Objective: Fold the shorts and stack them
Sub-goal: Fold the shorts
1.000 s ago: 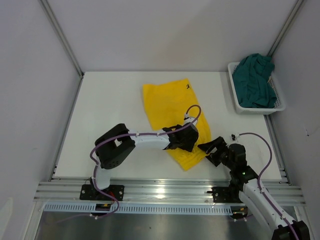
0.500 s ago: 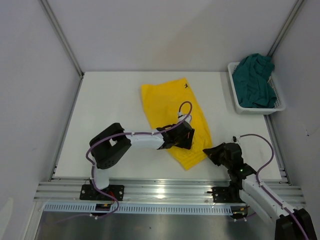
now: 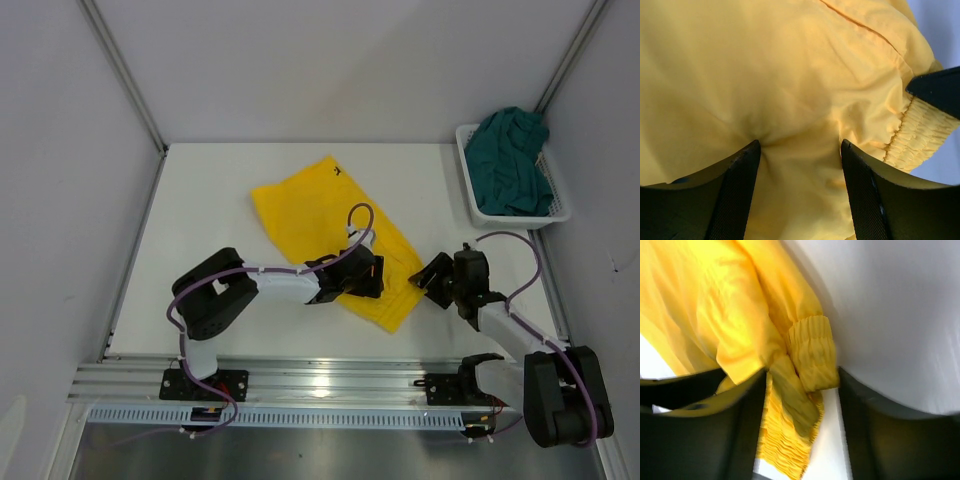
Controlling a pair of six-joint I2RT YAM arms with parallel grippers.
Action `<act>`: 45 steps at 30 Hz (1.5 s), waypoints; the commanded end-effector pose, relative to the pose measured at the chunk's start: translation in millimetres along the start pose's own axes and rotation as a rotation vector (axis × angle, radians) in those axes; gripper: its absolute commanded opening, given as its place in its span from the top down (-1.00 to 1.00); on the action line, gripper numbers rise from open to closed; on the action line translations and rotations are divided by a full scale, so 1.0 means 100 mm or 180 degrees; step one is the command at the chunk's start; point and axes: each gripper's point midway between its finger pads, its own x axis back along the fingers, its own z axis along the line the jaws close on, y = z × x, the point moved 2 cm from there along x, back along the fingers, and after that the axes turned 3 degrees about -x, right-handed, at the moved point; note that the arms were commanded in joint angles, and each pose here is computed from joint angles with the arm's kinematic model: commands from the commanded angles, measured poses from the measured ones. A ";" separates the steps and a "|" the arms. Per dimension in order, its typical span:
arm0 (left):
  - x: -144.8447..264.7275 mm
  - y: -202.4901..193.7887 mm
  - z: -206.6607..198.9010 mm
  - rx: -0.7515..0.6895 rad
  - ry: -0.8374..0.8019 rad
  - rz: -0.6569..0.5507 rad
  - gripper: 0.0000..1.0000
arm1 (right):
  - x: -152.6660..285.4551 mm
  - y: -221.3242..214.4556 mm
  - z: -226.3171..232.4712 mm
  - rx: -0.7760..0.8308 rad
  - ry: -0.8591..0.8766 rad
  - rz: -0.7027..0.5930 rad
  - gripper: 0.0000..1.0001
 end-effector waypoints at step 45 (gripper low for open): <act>-0.03 -0.37 0.07 0.0273 0.0059 0.0475 -0.40 | -0.09 -0.50 -0.04 -0.0515 0.0474 0.0137 -0.14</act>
